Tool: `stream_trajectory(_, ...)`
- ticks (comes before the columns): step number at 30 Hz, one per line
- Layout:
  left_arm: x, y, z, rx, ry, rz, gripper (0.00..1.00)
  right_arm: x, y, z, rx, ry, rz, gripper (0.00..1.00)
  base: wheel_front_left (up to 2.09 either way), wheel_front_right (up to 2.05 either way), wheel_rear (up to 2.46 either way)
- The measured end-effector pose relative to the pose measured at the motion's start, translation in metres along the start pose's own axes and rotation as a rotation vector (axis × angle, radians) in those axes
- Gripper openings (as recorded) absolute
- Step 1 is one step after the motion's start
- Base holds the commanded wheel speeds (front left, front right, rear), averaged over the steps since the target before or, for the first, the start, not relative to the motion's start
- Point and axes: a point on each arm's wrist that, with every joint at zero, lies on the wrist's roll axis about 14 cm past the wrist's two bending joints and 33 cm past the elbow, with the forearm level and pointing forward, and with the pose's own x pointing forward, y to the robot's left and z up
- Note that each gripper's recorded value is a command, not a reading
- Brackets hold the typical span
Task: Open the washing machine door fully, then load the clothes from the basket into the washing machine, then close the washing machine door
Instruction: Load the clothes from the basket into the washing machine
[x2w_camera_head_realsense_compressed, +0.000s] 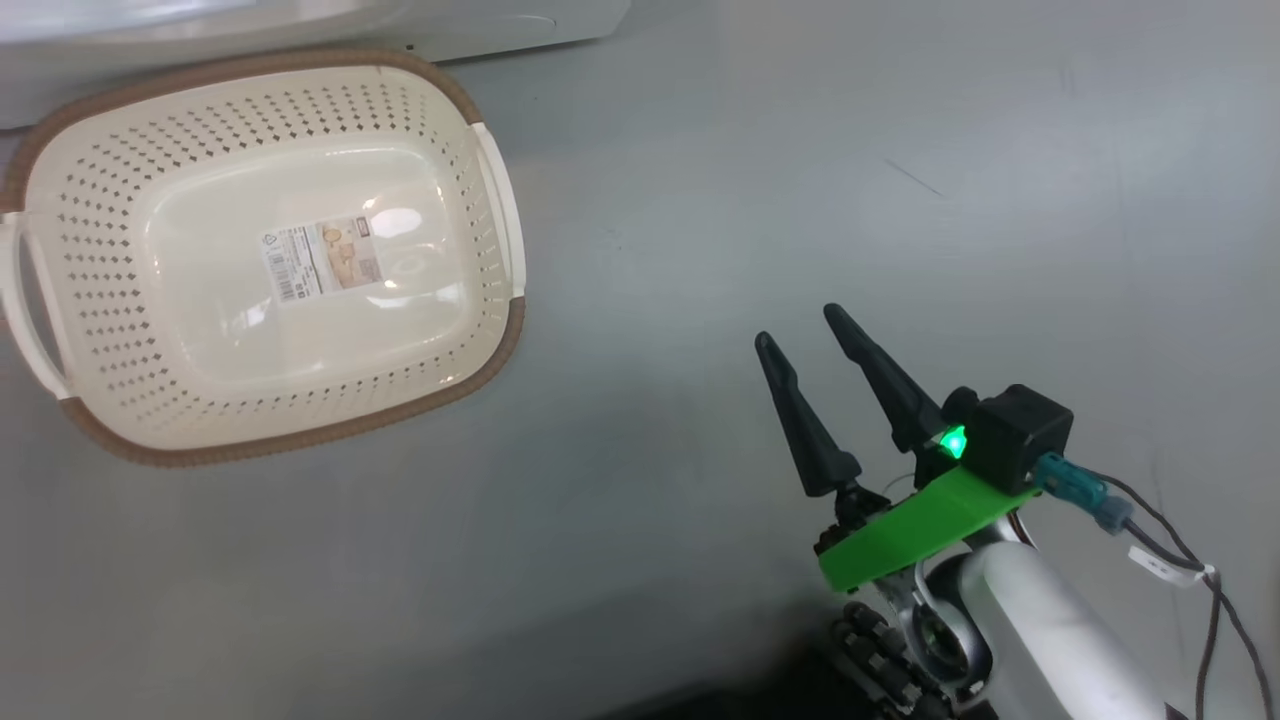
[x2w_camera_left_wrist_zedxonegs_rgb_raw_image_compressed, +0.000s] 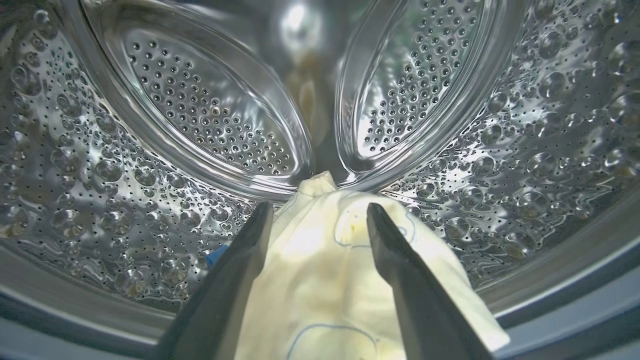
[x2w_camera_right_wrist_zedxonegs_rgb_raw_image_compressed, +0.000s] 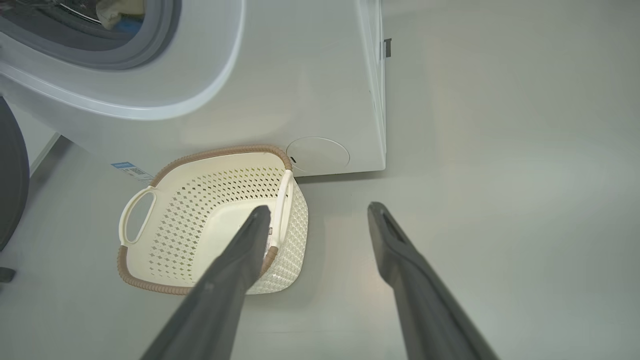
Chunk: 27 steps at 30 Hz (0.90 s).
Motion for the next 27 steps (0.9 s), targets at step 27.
stream_trajectory(27, -0.146, -0.015, 0.069, -0.044, -0.153, 0.012, 1.00, -0.040, 0.034, 0.086, -0.076, -0.239, 0.096, 1.00, 0.00, 0.00, 0.00)
